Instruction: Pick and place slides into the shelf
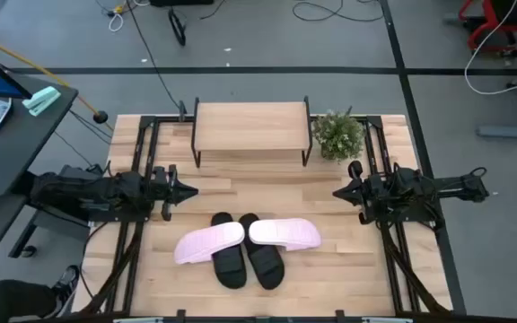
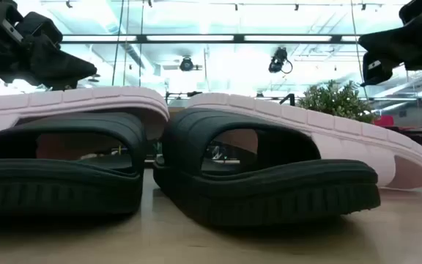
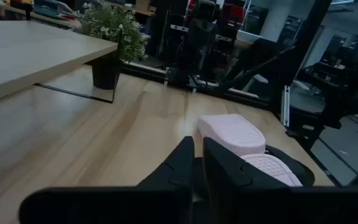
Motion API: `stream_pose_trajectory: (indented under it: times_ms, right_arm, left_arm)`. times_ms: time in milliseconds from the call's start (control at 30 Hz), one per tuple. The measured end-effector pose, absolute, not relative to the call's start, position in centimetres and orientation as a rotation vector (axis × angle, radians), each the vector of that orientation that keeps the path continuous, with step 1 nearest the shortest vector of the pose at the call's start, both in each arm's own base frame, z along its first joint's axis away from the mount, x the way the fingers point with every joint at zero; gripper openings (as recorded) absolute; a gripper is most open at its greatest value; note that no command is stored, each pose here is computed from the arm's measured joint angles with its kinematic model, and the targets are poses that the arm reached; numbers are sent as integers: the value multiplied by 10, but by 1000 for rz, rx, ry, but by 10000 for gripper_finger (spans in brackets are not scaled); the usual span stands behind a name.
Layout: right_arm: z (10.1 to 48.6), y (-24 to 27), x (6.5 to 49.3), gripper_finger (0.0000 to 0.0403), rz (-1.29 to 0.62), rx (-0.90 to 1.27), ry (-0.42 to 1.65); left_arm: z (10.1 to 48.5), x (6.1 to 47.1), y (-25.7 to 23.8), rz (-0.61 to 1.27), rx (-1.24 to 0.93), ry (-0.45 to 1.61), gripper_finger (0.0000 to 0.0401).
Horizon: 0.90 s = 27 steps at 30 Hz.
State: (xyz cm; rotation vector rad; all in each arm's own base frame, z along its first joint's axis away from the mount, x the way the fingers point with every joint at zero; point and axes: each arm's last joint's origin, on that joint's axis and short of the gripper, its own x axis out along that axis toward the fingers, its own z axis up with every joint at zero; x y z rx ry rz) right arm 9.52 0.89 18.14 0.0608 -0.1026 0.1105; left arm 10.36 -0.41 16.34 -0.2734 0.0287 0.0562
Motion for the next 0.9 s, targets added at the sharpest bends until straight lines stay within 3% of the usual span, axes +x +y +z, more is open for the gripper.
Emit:
stream_pose_trajectory:
  times_ms: [900]
  right_arm:
    - [182,9,95,16,110,60,-103]
  left_arm:
    - [163,104,-4,56,-273,29,28]
